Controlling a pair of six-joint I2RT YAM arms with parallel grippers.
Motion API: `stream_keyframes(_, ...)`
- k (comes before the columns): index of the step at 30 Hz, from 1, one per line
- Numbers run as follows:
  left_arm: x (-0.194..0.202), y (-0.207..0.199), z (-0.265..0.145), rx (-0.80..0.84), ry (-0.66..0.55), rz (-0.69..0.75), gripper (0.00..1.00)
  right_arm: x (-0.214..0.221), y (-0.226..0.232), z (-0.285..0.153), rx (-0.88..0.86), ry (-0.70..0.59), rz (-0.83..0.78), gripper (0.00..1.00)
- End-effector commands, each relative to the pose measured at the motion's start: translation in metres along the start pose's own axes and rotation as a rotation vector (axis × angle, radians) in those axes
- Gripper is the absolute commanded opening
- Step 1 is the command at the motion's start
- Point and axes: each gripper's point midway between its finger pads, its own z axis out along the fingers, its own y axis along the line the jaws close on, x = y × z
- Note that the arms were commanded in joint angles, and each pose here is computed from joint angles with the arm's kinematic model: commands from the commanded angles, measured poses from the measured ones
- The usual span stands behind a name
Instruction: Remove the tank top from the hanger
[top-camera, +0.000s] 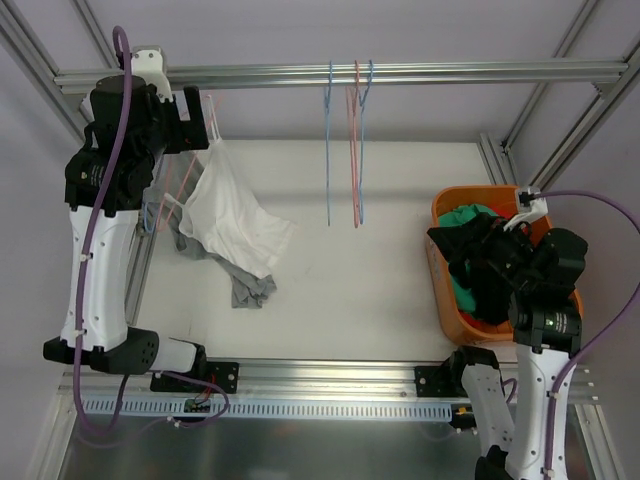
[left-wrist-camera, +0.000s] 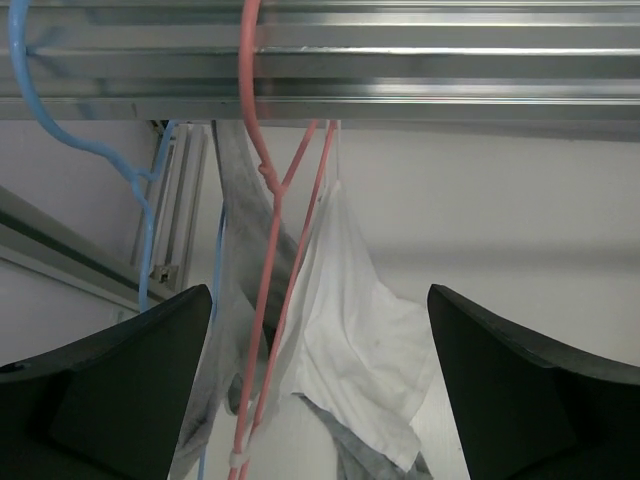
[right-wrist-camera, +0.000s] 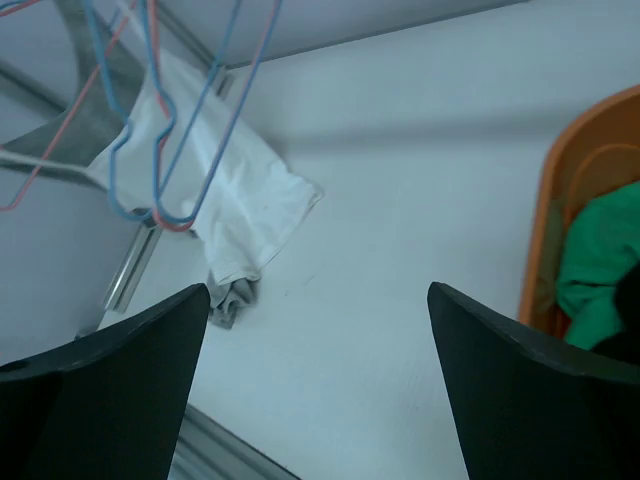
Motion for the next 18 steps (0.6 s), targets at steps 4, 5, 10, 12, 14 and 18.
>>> stream_keyframes(4,0.031,0.006,0.037,0.062,0.129,0.017,0.80,0.008,0.074,-0.023,-0.360,0.044,-0.085,0.94)
stream_keyframes(5,0.035,0.008,0.043,0.061,0.144,0.020,0.74,0.010,0.078,-0.024,-0.381,0.050,-0.101,0.94)
stream_keyframes(10,0.045,0.007,0.058,0.077,0.185,0.014,0.42,0.016,0.087,-0.031,-0.432,0.049,-0.128,0.94)
stream_keyframes(12,0.047,0.006,0.060,0.080,0.192,0.014,0.30,0.018,0.087,-0.031,-0.436,0.053,-0.126,0.94)
stream_keyframes(14,0.047,0.004,0.060,0.092,0.194,0.013,0.26,0.020,0.084,-0.029,-0.425,0.054,-0.120,0.93)
stream_keyframes(18,0.042,-0.002,0.056,0.124,0.180,-0.008,0.07,0.021,0.083,-0.026,-0.418,0.059,-0.110,0.93)
